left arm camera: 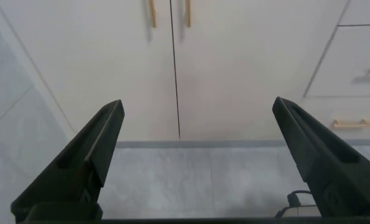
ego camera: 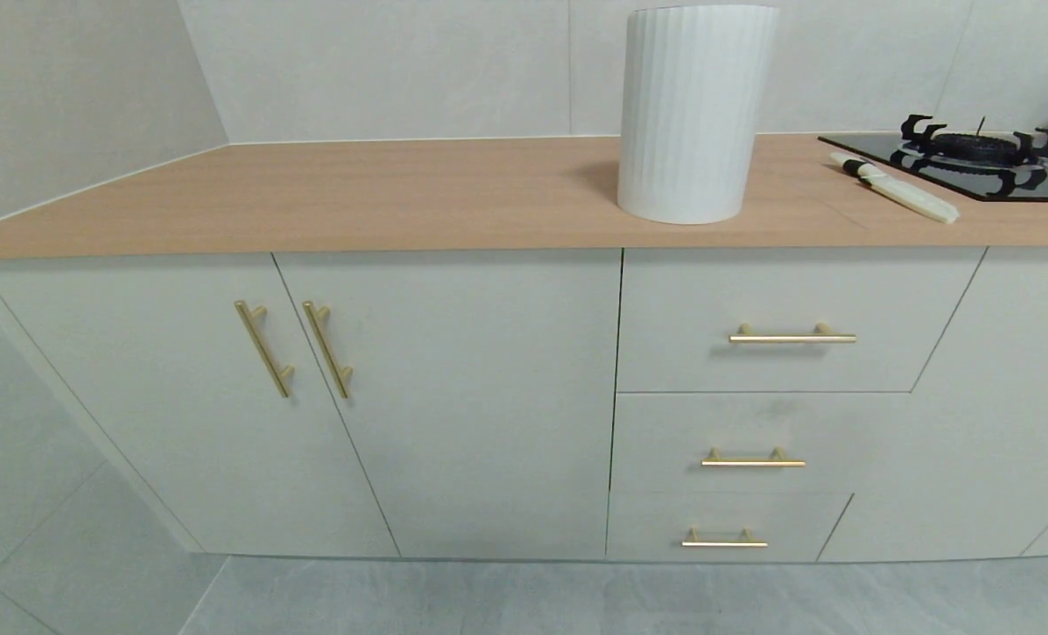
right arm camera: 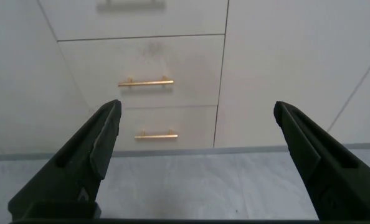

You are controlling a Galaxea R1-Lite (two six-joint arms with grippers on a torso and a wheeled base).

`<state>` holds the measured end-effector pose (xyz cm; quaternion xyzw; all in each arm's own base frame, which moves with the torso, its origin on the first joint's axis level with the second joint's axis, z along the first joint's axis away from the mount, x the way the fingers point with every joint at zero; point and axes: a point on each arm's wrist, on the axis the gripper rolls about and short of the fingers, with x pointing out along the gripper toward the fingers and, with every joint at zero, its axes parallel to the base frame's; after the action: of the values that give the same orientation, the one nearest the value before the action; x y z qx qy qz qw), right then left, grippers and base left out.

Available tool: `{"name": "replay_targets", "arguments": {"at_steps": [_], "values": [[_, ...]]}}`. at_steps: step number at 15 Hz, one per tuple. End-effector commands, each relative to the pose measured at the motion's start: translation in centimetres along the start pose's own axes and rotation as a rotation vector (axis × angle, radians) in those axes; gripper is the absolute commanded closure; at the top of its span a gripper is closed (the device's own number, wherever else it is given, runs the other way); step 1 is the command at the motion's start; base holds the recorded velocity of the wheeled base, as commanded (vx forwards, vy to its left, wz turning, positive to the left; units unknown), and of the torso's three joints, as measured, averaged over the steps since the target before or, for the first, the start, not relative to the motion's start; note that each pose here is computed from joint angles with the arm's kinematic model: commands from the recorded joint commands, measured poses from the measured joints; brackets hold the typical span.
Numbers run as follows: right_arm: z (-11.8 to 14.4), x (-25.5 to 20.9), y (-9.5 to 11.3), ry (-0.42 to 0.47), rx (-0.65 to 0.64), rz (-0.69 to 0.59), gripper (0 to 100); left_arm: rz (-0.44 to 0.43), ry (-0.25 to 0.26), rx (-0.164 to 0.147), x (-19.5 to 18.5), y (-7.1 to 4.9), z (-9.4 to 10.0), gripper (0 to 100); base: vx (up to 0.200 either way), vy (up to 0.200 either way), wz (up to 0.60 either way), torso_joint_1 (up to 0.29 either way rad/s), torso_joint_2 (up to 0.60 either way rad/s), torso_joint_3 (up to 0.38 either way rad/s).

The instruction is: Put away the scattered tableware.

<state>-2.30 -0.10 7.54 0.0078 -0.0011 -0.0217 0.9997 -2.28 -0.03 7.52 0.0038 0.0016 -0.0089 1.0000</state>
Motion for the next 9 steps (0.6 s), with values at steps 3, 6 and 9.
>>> {"name": "replay_targets", "arguments": {"at_steps": [3, 6, 9], "values": [[0.0, 0.01, 0.0, 0.002, 0.0, 0.0, 0, -0.001, 0.0, 0.0, 0.0, 0.0, 0.0, 0, 0.2, 0.0, 0.0, 0.004, 0.0, 0.004], [0.0, 0.01, 0.0, 0.002, 0.0, 0.0, 0, 0.001, 0.0, 0.0, 0.0, 0.0, 0.0, 0, 0.2, 0.0, 0.0, 0.001, 0.0, 0.006], [0.0, 0.01, 0.0, 0.002, 0.0, 0.0, 0, 0.001, 0.0, 0.0, 0.0, 0.0, 0.0, 0, 0.2, 0.0, 0.0, 0.002, 0.0, 0.004]]}}
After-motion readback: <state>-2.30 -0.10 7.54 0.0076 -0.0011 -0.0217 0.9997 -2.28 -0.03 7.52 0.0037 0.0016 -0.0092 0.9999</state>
